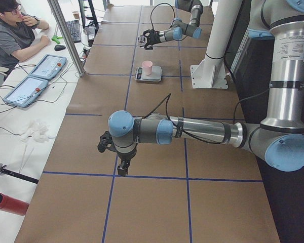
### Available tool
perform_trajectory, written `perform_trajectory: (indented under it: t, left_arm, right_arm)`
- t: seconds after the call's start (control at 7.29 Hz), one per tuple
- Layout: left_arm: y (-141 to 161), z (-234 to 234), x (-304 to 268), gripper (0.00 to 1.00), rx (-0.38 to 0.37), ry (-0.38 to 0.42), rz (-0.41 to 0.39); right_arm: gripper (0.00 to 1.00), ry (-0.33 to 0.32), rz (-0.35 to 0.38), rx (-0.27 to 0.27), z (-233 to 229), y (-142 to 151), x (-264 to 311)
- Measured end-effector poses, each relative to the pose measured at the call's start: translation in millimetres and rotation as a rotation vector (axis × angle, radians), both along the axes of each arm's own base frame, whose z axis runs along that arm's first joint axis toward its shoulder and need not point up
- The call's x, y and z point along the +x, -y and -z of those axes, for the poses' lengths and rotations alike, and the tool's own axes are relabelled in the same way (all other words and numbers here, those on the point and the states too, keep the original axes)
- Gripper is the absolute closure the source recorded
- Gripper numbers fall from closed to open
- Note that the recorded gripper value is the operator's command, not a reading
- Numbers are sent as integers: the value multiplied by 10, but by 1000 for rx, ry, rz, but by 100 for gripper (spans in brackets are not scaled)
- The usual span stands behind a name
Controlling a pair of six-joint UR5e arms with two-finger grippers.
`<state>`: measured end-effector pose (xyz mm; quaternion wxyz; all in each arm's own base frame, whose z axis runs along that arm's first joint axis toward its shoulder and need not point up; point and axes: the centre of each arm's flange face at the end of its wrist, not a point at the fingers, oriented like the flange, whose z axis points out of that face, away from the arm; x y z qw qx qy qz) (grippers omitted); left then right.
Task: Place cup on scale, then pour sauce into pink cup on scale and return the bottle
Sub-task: 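Carry the bottle with the right gripper over the pink cup, then tilt the bottle spout down into the pink cup with the right gripper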
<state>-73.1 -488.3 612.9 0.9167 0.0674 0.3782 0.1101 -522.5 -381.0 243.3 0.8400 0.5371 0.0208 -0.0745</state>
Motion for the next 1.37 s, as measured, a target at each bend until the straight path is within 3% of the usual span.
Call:
perform_trajectory:
  t: [0.27,0.55,0.96,1.37]
  left_arm:
    - [1,2,5,0,1,-1,-1]
    - [3,5,11,0,1,-4,-2]
    - [5,7,19,0,0,-13,-2]
    - [10,12,26,0,1,-14,-4]
  right_arm:
    - [100,-240,12,22,2,7,-224]
    - [100,-426,45,50,-99,-6,-370]
    - [100,-628,88,79,-149,10,-416]
    - [100,-743,97,111,-143,-4,-410]
